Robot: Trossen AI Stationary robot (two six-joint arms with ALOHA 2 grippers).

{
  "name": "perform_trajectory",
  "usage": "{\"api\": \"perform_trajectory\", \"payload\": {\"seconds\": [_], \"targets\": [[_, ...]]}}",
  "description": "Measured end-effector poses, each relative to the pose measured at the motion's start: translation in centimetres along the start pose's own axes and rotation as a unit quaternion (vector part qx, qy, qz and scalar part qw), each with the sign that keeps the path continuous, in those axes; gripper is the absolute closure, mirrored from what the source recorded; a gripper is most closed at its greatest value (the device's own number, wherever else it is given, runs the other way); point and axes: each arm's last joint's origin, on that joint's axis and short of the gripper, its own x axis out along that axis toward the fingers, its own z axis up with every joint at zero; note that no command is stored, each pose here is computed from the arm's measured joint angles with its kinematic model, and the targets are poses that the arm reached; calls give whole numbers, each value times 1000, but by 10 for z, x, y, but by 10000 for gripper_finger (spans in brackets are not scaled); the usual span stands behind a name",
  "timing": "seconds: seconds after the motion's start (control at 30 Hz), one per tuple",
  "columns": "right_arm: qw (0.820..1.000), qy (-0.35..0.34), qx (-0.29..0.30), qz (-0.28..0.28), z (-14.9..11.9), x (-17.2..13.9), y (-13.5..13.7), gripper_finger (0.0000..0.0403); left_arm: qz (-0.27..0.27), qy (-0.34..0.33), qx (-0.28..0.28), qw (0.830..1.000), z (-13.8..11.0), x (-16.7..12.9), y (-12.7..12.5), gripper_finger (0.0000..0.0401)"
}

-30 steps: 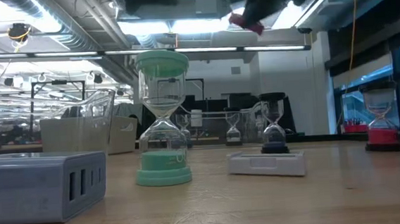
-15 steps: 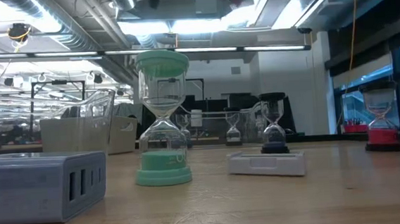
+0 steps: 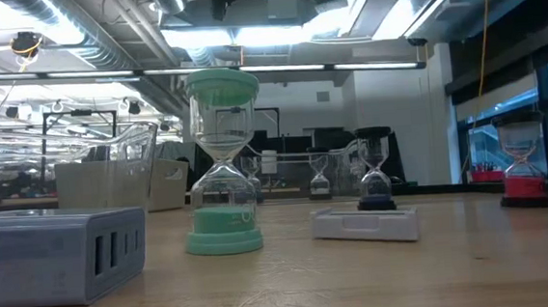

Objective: Pick & Place Office items
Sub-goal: Put the red digital clock into the bottom transparent bin

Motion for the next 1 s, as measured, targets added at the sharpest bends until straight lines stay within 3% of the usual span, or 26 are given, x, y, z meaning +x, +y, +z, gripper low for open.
{"api": "perform_trajectory", "payload": {"seconds": [0.7, 1.0], "targets": [[1000, -23, 17, 13, 1, 12, -2, 247, -6, -10, 11, 1000, 2, 0, -1, 197], [1000, -23, 17, 12, 1, 12, -2, 247, -6, -11, 20, 1000, 2, 0, -1, 264]]}}
